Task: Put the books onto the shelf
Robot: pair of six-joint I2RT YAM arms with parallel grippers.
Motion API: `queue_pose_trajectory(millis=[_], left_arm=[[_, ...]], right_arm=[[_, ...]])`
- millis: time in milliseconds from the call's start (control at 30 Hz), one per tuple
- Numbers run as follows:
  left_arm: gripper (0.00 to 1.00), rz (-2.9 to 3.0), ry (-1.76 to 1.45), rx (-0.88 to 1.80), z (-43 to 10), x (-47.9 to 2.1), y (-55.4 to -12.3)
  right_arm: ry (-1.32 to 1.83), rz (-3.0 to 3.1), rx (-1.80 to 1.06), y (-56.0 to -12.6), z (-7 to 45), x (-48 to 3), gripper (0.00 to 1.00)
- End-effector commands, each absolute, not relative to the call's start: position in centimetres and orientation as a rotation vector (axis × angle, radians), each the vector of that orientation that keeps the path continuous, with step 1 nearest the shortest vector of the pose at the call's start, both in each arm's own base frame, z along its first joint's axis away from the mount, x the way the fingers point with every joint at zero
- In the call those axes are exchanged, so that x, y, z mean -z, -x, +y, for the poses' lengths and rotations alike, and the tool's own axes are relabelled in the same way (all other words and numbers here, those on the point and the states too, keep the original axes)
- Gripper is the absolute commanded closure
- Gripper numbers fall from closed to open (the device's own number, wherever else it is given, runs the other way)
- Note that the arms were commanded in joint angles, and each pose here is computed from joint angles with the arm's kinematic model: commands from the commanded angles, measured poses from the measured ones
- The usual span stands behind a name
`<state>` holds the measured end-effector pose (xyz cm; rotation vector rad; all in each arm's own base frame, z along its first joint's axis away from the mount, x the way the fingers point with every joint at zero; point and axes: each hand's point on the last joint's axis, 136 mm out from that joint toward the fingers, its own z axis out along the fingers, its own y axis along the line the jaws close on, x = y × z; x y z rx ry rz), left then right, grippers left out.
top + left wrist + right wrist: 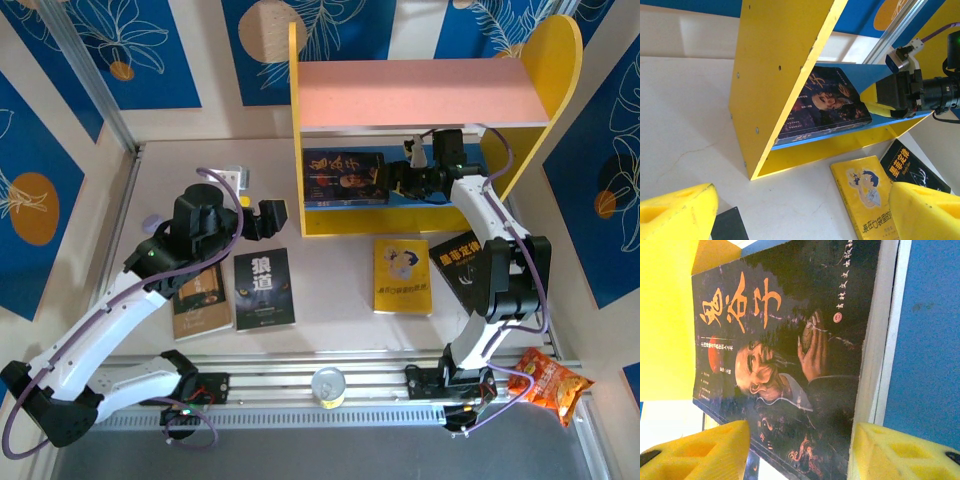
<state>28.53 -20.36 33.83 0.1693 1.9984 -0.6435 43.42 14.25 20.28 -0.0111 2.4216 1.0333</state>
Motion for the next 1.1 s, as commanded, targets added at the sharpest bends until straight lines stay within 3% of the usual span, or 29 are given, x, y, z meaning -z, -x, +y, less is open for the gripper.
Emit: queue_pose_trajectory(millis=[0,1067], left_arm=[[0.12,1.967,-0.175,0.633,-20.0,-35.27,-28.79],[0.12,1.988,-0.166,0.607,-19.48,-34.57,-28.68]], right_arm=[[0.101,2.375,-1.121,-43.79,16.68,-21.35,0.43],[0.106,2.38,-1.111,-43.69,16.61,-21.37,0.43]])
